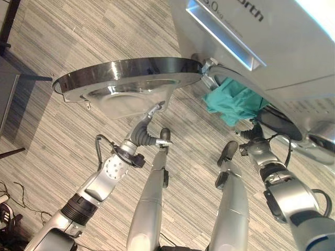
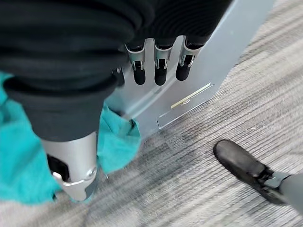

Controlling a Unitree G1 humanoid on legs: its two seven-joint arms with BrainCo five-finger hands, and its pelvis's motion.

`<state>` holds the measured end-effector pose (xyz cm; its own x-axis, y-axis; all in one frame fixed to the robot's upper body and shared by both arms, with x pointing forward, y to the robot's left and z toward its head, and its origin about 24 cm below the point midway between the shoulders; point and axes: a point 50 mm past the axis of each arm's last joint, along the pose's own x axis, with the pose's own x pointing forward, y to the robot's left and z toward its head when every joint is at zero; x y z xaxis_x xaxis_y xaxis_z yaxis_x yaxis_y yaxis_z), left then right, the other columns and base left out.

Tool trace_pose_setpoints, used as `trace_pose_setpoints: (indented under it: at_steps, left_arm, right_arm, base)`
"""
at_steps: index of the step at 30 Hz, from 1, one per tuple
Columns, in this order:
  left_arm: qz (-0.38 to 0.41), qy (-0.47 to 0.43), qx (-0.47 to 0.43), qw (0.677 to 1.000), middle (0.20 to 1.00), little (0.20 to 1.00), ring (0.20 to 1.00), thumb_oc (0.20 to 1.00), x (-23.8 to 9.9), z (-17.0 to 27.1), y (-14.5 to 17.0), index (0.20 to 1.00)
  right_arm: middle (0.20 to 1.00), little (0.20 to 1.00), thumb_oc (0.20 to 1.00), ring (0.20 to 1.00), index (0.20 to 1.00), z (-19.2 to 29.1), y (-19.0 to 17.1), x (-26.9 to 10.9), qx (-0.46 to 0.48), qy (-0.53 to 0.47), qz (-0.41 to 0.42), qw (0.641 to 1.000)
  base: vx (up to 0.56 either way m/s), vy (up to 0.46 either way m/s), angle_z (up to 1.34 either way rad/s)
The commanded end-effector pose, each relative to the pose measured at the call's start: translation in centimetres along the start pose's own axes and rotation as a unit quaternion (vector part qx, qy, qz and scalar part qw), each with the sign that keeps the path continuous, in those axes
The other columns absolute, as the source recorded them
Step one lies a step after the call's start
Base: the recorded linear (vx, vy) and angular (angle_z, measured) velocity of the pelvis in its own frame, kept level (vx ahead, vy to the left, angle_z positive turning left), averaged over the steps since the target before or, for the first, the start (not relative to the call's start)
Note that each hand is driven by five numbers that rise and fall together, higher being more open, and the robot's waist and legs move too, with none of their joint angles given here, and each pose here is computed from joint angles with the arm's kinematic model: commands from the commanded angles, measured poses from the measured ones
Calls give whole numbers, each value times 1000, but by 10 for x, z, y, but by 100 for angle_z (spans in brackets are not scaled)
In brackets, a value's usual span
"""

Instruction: Grab the laundry basket,head to the washer,open it,put in the laundry and shut it.

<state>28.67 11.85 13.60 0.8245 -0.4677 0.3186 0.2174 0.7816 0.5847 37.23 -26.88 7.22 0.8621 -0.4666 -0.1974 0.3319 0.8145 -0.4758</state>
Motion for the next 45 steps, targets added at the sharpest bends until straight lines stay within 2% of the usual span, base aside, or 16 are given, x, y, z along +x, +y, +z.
trace_pose_setpoints:
  at_steps: [1,7,8,11,15,19,20,21,22,29,34,37,38,42,43,45]
  left_arm:
    - [-8,-58,-63,996,1000,1000,1000,1000,-3,22,-14,1000]
    - [-26,-69,-104,992,1000,1000,1000,1000,2,29,-28,1000]
    - [-32,-67,-134,988,1000,1000,1000,1000,4,29,-33,1000]
    - [-35,-70,-167,983,1000,1000,1000,1000,6,32,-37,1000]
    - [-37,-68,-206,975,1000,1000,1000,1000,4,33,-40,1000]
    - [-39,-59,-221,973,1000,1000,1000,1000,0,30,-43,1000]
    - [-38,-57,-221,973,1000,1000,1000,1000,-1,29,-43,1000]
    - [-34,-53,-216,974,1000,1000,1000,1000,-2,26,-42,1000]
    - [-30,-50,-215,975,1000,1000,1000,1000,-2,25,-41,1000]
    - [-12,-38,-202,979,1000,1000,1000,1000,-5,18,-34,1000]
    - [-3,-23,-199,980,1000,1000,1000,1000,-10,11,-30,1000]
    - [0,-14,-199,980,1000,1000,1000,1000,-16,7,-27,1000]
    - [0,-13,-199,980,1000,1000,1000,1000,-16,7,-27,1000]
    - [-4,2,-220,975,1000,1000,1000,1000,-25,4,-29,1000]
    - [-10,3,-224,974,1000,1000,1000,1000,-27,4,-30,1000]
    - [-22,5,-227,974,1000,1000,1000,1000,-31,3,-34,1000]
  right_arm:
    - [1000,1000,1000,1000,1000,-3,-19,3,26,0,-33,999]
    - [1000,1000,1000,1000,1000,23,-15,5,164,-13,-38,986]
    - [1000,1000,1000,1000,1000,28,-15,5,268,-6,-48,962]
    - [1000,1000,1000,1000,1000,35,-11,5,364,0,-48,930]
    - [1000,1000,1000,1000,1000,47,-24,7,447,-9,-69,892]
    - [1000,1000,1000,1000,1000,51,-41,9,469,-23,-92,878]
    - [871,871,871,871,871,50,-45,9,470,-28,-97,877]
    - [235,235,235,235,235,49,-54,10,469,-34,-113,876]
    - [200,200,200,200,200,49,-59,10,476,-37,-121,870]
    - [200,200,200,200,200,48,-89,9,478,-69,-159,861]
    - [200,200,200,200,200,78,-119,1,472,-161,-184,847]
    - [200,200,200,200,200,127,-152,-26,487,-298,-211,793]
    - [200,200,200,200,200,127,-151,-26,487,-298,-211,794]
    - [200,200,200,200,200,174,-180,-68,493,-423,-246,719]
    - [200,200,200,200,200,179,-182,-71,469,-433,-253,727]
    - [200,200,200,200,200,184,-176,-65,383,-424,-268,776]
  base:
    - [-5,37,2]
    - [0,15,2]
    - [-3,13,6]
    - [-2,2,3]
    - [-18,0,21]
    - [-8,2,21]
    - [-1,6,26]
    - [4,19,22]
    - [6,27,15]
    - [2,6,2]
    - [18,5,-6]
    - [31,-10,-21]
    - [26,-7,-20]
    - [34,8,-7]
    - [25,50,2]
    - [0,0,0]
